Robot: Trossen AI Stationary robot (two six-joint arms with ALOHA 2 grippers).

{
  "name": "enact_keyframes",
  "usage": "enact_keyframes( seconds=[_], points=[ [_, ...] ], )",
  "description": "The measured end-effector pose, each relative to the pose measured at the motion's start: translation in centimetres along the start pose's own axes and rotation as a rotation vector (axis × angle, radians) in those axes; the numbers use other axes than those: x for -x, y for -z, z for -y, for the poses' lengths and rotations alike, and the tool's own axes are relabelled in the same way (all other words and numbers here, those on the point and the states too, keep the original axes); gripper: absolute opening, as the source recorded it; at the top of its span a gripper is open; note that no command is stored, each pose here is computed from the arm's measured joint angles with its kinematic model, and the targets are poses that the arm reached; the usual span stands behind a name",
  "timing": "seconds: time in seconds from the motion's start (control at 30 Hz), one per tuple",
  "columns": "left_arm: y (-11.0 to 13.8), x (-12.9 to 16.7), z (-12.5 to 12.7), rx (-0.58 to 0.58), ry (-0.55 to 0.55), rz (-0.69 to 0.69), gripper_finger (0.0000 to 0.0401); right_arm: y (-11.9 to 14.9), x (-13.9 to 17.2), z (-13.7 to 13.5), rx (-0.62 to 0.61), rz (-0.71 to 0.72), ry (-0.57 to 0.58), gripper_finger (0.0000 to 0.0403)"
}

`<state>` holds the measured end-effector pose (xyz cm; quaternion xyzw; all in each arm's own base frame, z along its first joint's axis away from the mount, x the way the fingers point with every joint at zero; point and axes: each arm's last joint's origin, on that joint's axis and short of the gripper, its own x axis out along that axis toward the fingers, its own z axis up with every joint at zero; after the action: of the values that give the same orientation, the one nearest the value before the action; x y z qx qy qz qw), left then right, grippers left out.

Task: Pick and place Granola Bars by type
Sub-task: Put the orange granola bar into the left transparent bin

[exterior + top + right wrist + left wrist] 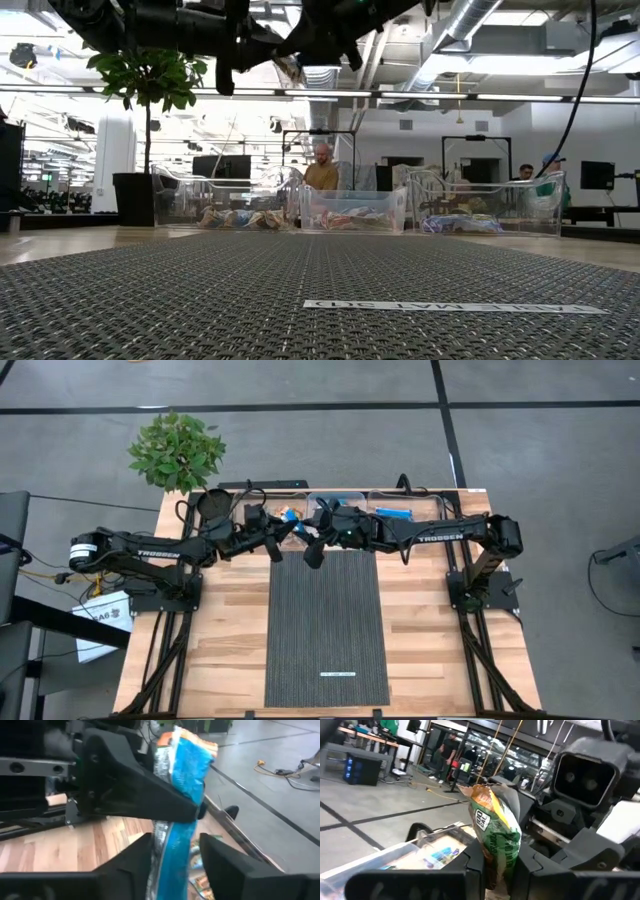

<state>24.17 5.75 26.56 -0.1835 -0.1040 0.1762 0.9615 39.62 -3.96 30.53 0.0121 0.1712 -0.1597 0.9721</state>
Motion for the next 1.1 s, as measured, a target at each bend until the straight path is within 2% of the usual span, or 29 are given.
enact_keyframes(
  seconds=[0.17, 0.3, 0.47, 0.6, 0.93, 1.1],
  points=[
    [0.4, 0.0, -0.4, -0.056, -0.086, -0.030, 0.0040, 0.5, -0.2, 0.9, 0.021, -0.058, 0.024, 0.0213],
    [0.8, 0.1, -1.3, -0.088, -0.199, -0.057, 0.0040, 1.4, -0.2, 1.6, 0.040, -0.153, 0.043, 0.0243],
    [0.8, -0.1, -2.7, -0.106, -0.324, -0.131, 0.0040, 2.8, 0.1, 2.3, 0.023, -0.304, 0.069, 0.0248],
    [-0.2, -0.7, -3.6, -0.127, -0.425, -0.218, 0.0040, 3.6, 0.3, 2.4, 0.026, -0.390, 0.078, 0.0249],
    [-3.8, -1.2, -5.4, -0.164, -0.607, -0.372, 0.0036, 4.8, 1.2, 0.9, 0.074, -0.514, 0.050, 0.0249],
    [-5.2, -0.9, -6.1, -0.135, -0.653, -0.442, 0.0032, 5.1, 1.5, 0.4, 0.083, -0.544, 0.042, 0.0249]
  ],
)
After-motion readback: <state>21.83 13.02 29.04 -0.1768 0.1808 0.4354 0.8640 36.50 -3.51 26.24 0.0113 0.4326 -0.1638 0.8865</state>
